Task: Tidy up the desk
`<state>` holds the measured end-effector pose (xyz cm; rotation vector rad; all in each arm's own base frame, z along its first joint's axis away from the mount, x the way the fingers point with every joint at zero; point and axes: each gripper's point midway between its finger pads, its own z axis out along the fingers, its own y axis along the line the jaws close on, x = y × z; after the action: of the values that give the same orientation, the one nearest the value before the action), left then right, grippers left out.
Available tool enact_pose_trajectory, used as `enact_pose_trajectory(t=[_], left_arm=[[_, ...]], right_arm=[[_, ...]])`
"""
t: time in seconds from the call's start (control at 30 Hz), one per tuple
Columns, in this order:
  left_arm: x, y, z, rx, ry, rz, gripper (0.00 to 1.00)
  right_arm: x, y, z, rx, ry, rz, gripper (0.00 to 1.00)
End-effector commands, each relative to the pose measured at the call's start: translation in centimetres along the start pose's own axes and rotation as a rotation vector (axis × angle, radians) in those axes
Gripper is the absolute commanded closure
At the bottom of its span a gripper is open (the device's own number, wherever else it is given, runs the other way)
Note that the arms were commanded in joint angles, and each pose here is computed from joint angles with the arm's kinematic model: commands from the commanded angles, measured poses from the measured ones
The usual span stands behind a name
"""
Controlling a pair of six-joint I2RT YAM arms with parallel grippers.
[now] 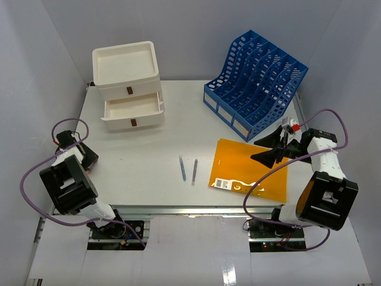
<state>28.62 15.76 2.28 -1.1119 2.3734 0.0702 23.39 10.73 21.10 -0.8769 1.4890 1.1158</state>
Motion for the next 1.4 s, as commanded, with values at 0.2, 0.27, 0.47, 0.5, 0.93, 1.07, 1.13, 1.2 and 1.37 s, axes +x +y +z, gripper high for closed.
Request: enact_pose_trajectory(t=[0.2, 0.27, 0.47, 0.5, 0.93, 1.07, 1.13, 1.2, 1.37], left_arm=[[5.0, 0.4, 1.0, -0.025, 0.161, -0.005, 0.41], [5.2, 0.2, 1.1, -0.015, 0.172, -0.005, 0.40], [6.4, -0.4, 1.6, 0.009, 0.216, 0.010, 0.40], [6.6, -0.4, 1.7, 0.008, 0.225, 0.014, 0.40], [7.7, -0.2, 2.3, -0.004, 0.274, 0.011, 0.52], [8.1, -0.1, 2.5, -0.013, 0.293, 0.008, 0.52], [8.3, 0.0, 2.7, -0.016, 0.300, 0.006, 0.53], [8.5, 0.0, 2.8, -0.018, 0.308, 0.003, 0.53], [9.0, 0.0, 3.0, -0.019, 0.334, -0.004, 0.59]], right_arm=[[-2.2, 0.5, 0.2, -0.007, -0.029, 0.009, 0.21], [-2.2, 0.6, 0.2, -0.007, -0.030, 0.010, 0.21], [-2.2, 0.9, 0.2, -0.008, -0.037, 0.016, 0.21], [-2.3, 0.8, 0.2, -0.008, -0.039, 0.014, 0.21], [-2.6, 0.6, 0.2, -0.009, -0.049, 0.013, 0.21], [-2.6, 0.5, 0.3, -0.009, -0.051, 0.015, 0.21], [-2.6, 0.6, 0.3, -0.009, -0.053, 0.014, 0.21], [-2.6, 0.6, 0.3, -0.010, -0.056, 0.015, 0.21], [-2.8, 0.6, 0.3, -0.010, -0.063, 0.015, 0.21]])
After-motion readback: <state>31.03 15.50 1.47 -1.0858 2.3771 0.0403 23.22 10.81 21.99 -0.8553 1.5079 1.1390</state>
